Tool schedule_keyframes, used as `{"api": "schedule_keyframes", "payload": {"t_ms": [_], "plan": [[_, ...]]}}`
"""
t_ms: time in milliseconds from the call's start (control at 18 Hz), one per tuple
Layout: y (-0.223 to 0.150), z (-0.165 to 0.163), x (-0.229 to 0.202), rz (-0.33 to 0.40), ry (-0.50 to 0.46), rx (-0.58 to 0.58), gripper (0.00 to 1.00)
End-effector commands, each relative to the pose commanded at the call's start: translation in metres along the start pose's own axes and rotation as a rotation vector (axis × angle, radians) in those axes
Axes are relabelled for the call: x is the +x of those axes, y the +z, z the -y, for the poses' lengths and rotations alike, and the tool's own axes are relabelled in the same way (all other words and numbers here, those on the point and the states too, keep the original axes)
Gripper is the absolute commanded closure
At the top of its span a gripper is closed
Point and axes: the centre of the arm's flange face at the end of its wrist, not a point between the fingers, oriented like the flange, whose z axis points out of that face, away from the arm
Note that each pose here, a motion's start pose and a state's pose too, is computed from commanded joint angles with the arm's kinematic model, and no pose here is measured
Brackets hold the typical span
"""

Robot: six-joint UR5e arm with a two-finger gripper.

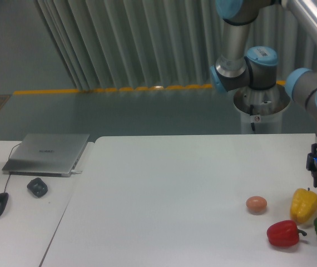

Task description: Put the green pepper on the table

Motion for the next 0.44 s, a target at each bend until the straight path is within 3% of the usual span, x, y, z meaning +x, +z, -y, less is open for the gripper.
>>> {"api": "schedule_keyframes", "payload": {"t_ms": [444], "plan": [[-0.017, -0.007, 0.024, -0.053, 0.072, 0.001, 0.00]]}}
